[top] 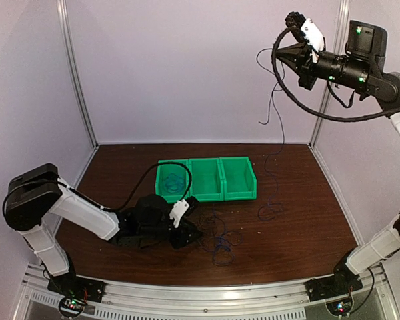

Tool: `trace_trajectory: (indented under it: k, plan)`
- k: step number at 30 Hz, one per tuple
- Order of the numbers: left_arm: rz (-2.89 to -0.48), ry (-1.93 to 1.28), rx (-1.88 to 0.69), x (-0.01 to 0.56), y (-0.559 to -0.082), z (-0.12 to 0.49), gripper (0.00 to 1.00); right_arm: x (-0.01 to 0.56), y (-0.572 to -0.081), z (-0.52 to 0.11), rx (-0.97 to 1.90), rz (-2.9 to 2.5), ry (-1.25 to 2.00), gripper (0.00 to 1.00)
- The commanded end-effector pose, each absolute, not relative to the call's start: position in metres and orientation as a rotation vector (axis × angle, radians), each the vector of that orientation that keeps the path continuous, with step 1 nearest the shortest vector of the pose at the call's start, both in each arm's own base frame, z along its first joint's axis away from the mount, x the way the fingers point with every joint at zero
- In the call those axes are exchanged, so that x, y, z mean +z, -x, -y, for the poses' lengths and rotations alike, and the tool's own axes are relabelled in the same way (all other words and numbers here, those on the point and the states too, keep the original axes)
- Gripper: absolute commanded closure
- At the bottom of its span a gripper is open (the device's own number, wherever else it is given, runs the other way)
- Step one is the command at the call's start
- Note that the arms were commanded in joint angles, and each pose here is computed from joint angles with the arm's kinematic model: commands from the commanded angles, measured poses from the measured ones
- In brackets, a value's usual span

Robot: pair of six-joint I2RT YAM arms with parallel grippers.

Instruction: Untangle the cables

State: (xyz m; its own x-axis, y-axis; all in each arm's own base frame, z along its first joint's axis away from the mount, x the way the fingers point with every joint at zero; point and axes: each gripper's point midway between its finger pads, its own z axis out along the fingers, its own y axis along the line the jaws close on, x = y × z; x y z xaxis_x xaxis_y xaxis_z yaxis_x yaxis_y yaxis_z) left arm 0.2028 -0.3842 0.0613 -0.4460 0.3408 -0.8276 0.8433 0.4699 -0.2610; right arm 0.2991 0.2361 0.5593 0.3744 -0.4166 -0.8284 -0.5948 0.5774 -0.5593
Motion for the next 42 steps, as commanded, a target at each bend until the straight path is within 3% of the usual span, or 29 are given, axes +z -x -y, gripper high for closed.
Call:
trace_trajectory:
  k: [1,16,33,42]
  plan:
    - [-1.902,-0.892,-0.923,0.099,-0.211,0.387,0.58,0.578,-0.322,-0.225,0.040,-1.220,0.905,1.00]
    - [-1.944,-0.820,-0.881,0.101,-0.214,0.372,0.51,0.648,-0.361,-0.232,-0.066,-1.044,0.761,1.00]
    - [-1.977,-0.839,-0.867,0.093,-0.218,0.381,0.51,0.699,-0.333,-0.208,-0.077,-0.940,0.642,1.00]
    - [-2.004,-0.800,-0.848,0.091,-0.224,0.381,0.51,0.712,-0.335,-0.149,-0.415,-0.964,0.468,1.00]
